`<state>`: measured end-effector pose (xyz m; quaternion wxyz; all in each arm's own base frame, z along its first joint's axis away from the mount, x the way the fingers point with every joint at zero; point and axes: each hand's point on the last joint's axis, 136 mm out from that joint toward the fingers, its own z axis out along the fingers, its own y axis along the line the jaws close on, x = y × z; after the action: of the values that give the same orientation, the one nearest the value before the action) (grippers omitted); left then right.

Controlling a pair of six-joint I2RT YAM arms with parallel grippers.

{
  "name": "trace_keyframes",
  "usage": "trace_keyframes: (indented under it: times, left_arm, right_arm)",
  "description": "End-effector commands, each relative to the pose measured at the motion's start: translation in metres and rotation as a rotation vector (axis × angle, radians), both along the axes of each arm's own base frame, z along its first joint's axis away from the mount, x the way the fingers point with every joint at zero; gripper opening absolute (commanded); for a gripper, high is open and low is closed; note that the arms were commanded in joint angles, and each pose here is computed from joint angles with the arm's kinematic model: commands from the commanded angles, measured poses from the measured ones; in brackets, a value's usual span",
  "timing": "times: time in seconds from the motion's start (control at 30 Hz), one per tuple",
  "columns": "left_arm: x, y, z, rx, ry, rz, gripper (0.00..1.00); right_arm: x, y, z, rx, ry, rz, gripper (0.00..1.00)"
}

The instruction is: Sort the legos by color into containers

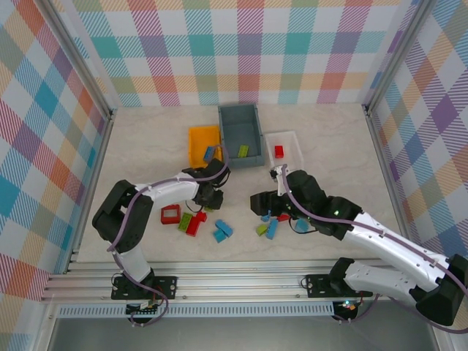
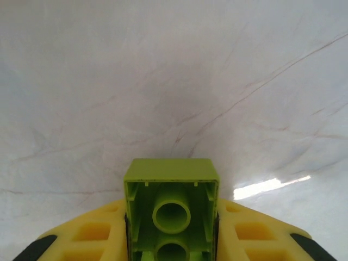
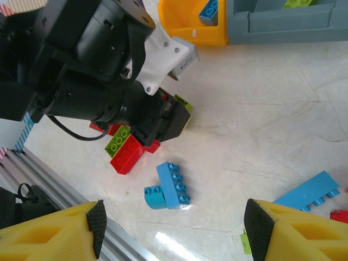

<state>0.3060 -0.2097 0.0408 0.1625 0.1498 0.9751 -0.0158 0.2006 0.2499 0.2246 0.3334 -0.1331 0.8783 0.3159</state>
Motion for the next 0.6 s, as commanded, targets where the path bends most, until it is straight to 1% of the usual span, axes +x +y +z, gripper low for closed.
trace_keyframes:
  times: [0.0, 0.07, 0.13, 0.2, 0.3, 0.43, 0.5, 0.57]
  left_arm:
    - [0.024, -0.028, 0.046, -0.045, -0.107, -0.015, 0.26]
    - [0.039, -0.042, 0.072, -0.094, -0.150, -0.006, 0.26]
    - [0.057, -0.055, 0.094, -0.114, -0.191, 0.006, 0.26]
    - [0.080, -0.069, 0.109, -0.113, -0.217, 0.010, 0.26]
    - [0.117, -0.086, 0.121, -0.109, -0.256, 0.026, 0.26]
    - [0.169, -0.090, 0.101, -0.131, -0.228, 0.104, 0.27]
    - [0.187, -0.091, 0.088, -0.126, -0.213, 0.122, 0.29]
    - [0.199, -0.091, 0.077, -0.121, -0.195, 0.131, 0.31]
  right_arm:
    - [0.007, -0.012, 0.021, 0.022, -0.066, -0.072, 0.68]
    - [0.013, -0.024, 0.018, -0.015, -0.074, -0.127, 0.68]
    - [0.019, -0.033, 0.013, -0.060, -0.070, -0.166, 0.68]
    - [0.025, -0.043, 0.010, -0.094, -0.059, -0.202, 0.68]
    - [0.029, -0.051, 0.013, -0.097, -0.070, -0.229, 0.68]
    - [0.032, -0.062, 0.015, -0.110, -0.063, -0.272, 0.68]
    - [0.034, -0.073, 0.009, -0.140, -0.035, -0.320, 0.68]
    - [0.036, -0.090, -0.007, -0.194, 0.039, -0.393, 0.69]
